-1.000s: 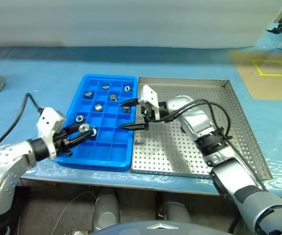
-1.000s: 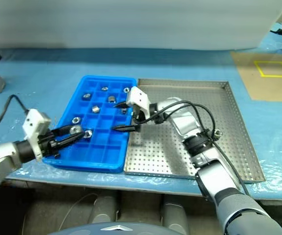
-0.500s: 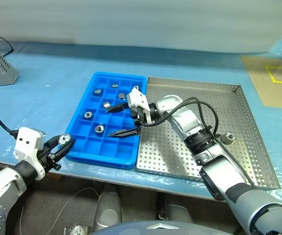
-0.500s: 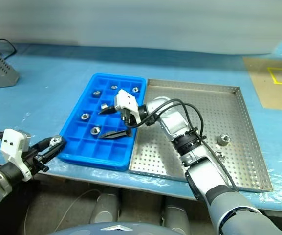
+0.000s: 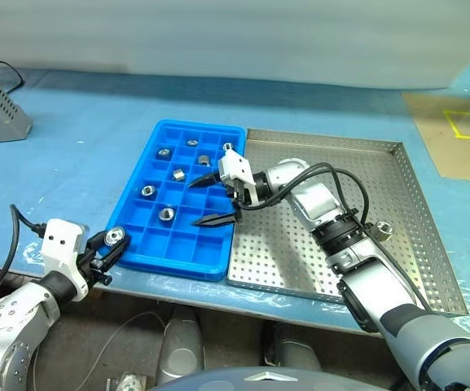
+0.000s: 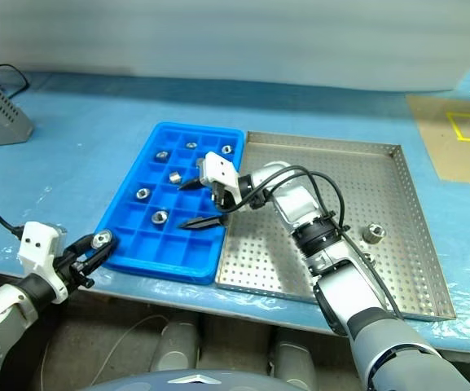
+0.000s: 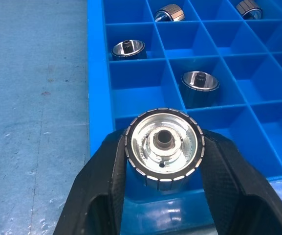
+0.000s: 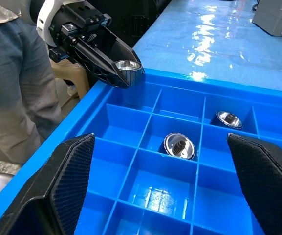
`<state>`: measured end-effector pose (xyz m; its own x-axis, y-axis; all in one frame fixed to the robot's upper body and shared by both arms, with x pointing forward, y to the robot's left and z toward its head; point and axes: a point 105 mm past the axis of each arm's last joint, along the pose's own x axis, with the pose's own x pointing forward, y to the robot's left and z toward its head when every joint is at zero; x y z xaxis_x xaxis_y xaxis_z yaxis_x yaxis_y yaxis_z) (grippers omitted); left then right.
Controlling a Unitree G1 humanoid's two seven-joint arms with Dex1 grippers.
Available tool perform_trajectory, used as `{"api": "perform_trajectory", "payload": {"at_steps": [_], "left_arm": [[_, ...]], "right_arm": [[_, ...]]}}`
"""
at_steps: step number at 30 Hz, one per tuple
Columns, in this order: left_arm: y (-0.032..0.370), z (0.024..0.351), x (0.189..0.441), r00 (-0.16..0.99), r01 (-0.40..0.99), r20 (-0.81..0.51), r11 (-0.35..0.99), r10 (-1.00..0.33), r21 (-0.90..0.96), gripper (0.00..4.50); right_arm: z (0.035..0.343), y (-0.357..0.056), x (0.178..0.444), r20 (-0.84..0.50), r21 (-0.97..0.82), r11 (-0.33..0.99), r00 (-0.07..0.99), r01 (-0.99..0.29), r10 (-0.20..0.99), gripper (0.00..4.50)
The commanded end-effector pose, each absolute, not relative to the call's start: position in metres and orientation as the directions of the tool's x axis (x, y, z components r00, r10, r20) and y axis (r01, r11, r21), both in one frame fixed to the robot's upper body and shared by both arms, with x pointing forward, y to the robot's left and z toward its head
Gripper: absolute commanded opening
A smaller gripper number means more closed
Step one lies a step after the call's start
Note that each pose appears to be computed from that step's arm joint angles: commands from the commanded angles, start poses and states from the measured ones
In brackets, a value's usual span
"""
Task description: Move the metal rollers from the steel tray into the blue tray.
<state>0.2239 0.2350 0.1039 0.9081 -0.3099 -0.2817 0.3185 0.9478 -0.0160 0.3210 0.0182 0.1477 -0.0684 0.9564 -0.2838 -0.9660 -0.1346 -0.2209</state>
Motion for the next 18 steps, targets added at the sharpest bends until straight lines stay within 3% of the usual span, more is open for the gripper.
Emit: {"api": "perform_trajectory", "payload": {"at_steps": [1,4,9,14,18], "left_arm": [[0.234,0.103,0.224,0.906,0.322,-0.286,0.947,-0.311,-0.011,2.77],[0.232,0.107,0.226,0.905,0.334,-0.272,0.942,-0.328,-0.027,3.74],[0.221,0.131,0.239,0.902,0.384,-0.198,0.922,-0.383,-0.035,3.74],[0.188,0.164,0.252,0.837,0.535,-0.105,0.843,-0.537,-0.057,3.74],[0.153,0.175,0.265,0.704,0.701,-0.112,0.712,-0.701,-0.053,3.74]], "right_arm": [[0.156,0.018,0.325,-0.257,-0.259,-0.114,-0.045,-0.959,0.965,4.50],[0.155,0.015,0.327,-0.257,-0.260,-0.103,-0.034,-0.960,0.966,4.50],[0.158,0.006,0.333,-0.245,-0.258,-0.048,0.018,-0.965,0.969,4.50],[0.168,-0.018,0.338,-0.230,-0.246,0.019,0.077,-0.969,0.970,4.50],[0.180,-0.056,0.353,-0.211,-0.255,0.182,0.238,-0.950,0.948,4.50]]}}
